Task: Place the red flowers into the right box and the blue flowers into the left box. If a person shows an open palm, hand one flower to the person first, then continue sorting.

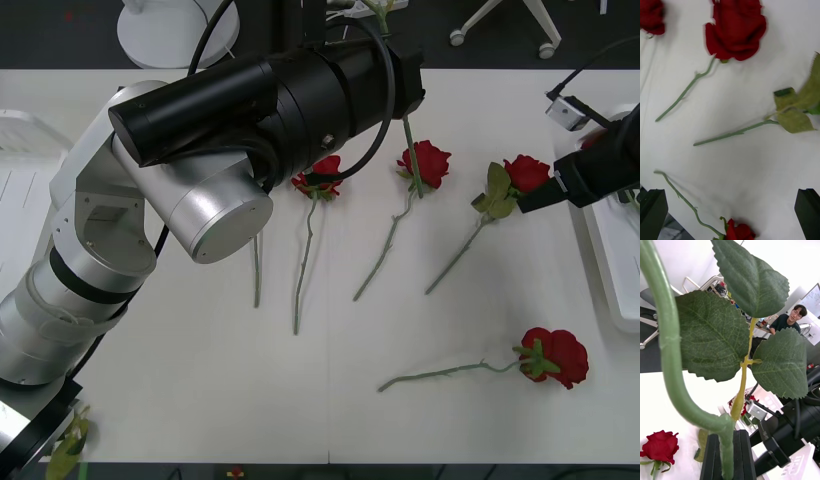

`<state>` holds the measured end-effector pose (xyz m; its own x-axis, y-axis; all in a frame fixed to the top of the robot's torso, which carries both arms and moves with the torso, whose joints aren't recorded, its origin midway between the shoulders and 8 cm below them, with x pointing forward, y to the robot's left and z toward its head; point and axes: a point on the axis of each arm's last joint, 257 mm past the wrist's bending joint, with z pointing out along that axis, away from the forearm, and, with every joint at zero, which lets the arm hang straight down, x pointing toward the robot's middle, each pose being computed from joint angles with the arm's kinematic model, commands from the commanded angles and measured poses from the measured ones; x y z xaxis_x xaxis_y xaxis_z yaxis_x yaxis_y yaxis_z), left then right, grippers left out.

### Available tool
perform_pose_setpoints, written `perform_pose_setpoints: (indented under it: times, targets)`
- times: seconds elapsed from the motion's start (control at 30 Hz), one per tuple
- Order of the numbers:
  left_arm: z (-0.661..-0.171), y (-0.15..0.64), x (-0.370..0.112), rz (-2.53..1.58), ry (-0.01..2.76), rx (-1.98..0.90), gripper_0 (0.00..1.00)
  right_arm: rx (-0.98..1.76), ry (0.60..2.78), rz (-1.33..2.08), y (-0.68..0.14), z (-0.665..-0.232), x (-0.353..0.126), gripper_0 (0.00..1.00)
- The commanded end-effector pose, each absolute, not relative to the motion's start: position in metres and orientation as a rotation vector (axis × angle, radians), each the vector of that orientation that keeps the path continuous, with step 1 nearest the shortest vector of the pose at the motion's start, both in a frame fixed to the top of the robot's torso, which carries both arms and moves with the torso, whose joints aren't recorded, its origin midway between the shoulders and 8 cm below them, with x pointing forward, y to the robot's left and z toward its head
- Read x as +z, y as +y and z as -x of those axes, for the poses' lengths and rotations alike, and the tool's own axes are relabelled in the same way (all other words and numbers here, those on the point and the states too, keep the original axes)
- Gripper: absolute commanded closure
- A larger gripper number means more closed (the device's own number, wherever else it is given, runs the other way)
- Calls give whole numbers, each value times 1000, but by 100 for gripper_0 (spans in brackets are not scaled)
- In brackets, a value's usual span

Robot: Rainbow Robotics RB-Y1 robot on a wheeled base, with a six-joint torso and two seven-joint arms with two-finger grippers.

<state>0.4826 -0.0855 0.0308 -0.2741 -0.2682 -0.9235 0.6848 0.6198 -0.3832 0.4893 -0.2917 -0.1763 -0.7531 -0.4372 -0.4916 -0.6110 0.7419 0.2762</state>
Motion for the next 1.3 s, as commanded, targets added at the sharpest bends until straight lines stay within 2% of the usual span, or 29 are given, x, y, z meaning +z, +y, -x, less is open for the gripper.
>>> perform_pose_setpoints:
  times: [0.03, 0.27, 0.5, 0.77, 1.3]
  targets:
    - [-461, -108, 70, -424, 1499, -983, 100, 791, 2326, 958, -278, -479, -106, 0]
    - [-461, -108, 70, -424, 1499, -983, 100, 1068, 2150, 963, -240, -458, -55, 0]
    - [-461, -108, 70, -424, 1499, -983, 100, 1118, 2035, 1083, -206, -438, -29, 0]
    - [-461, -108, 70, -424, 1499, -983, 100, 1165, 1948, 1086, -159, -424, -40, 0]
    - [-461, -108, 70, -424, 1499, -983, 100, 1161, 1975, 1093, -98, -420, -63, 0]
